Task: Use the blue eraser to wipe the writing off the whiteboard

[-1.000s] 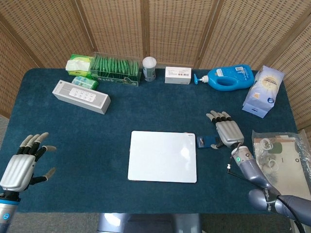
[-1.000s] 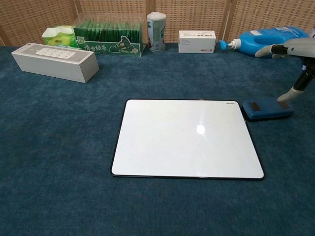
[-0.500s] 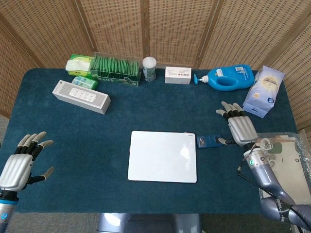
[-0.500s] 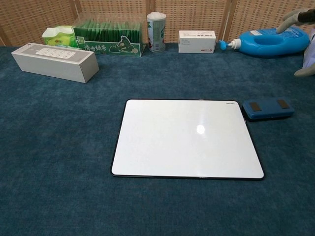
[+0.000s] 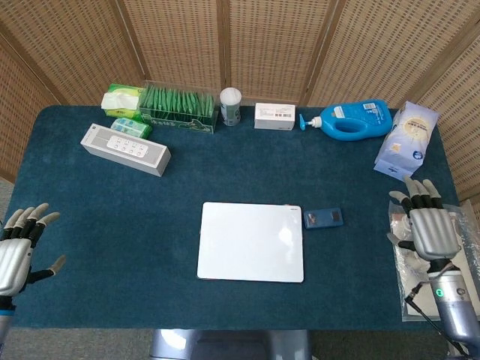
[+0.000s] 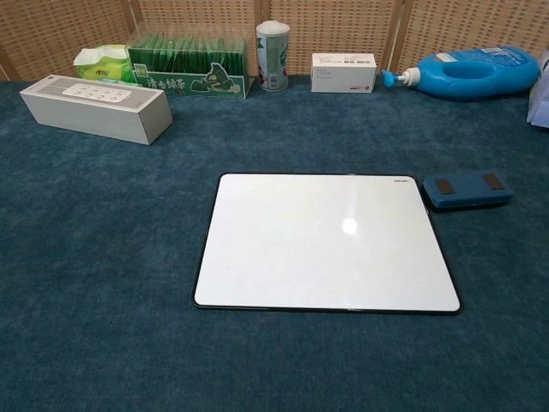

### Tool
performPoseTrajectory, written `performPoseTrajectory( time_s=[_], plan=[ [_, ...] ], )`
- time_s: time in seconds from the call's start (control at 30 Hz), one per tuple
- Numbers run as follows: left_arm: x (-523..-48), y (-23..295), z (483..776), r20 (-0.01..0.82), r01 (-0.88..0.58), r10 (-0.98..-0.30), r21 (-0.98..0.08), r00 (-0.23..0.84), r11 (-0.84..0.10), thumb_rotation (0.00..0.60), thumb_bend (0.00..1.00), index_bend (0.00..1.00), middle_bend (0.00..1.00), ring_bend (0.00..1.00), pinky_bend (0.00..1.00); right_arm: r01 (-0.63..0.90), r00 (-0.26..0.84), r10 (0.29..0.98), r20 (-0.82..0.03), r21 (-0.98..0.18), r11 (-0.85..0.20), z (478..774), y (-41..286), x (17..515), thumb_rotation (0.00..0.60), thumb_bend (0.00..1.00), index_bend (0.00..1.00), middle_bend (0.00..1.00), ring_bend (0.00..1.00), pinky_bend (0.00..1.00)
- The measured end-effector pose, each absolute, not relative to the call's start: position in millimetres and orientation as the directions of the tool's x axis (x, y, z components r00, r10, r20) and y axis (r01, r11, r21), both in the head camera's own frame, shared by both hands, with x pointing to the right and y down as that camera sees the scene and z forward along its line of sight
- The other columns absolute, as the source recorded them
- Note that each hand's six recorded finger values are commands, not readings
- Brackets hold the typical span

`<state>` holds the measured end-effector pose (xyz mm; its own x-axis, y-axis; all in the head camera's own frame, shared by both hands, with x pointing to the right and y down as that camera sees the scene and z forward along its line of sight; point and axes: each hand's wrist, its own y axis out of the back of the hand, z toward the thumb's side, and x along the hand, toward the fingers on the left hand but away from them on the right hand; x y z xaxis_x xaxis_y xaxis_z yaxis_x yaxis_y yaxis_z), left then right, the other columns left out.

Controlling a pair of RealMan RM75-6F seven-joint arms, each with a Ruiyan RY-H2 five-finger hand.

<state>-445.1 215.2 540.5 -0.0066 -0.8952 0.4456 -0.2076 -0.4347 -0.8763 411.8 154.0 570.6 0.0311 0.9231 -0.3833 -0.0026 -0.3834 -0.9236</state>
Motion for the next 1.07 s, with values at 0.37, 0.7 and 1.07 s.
performPoseTrajectory(
  time_s=[0.37,0.7,1.07],
  plan=[
    [-459.7,226.3,537.0,0.394,-0.136,-0.916,-0.914,-0.072,-0.382,0.6,0.33,0.19,0.12,0.06,0.0,-0.033,-0.094,0.934,-0.345,-0.936,-0.349,543.0,205.7,433.3,0.6,0.15,0.24,0.01,0.0,0.0],
    [-459.4,243.2,539.0,0.421,-0.202,-0.904,-0.894,-0.073,-0.4,0.6,0.33,0.19,0.11,0.06,0.0,-0.037,-0.086,0.943,-0.323,-0.944,-0.327,527.6,221.3,424.1,0.6,0.15,0.24,0.01,0.0,0.0],
    [-455.8,244.1,532.4,0.415,-0.224,-0.908,-0.892,-0.063,-0.392,0.6,0.33,0.19,0.11,0.06,0.0,-0.013,-0.083,0.931,-0.356,-0.934,-0.358,532.9,231.9,416.6,0.6,0.15,0.24,0.01,0.0,0.0]
  ],
)
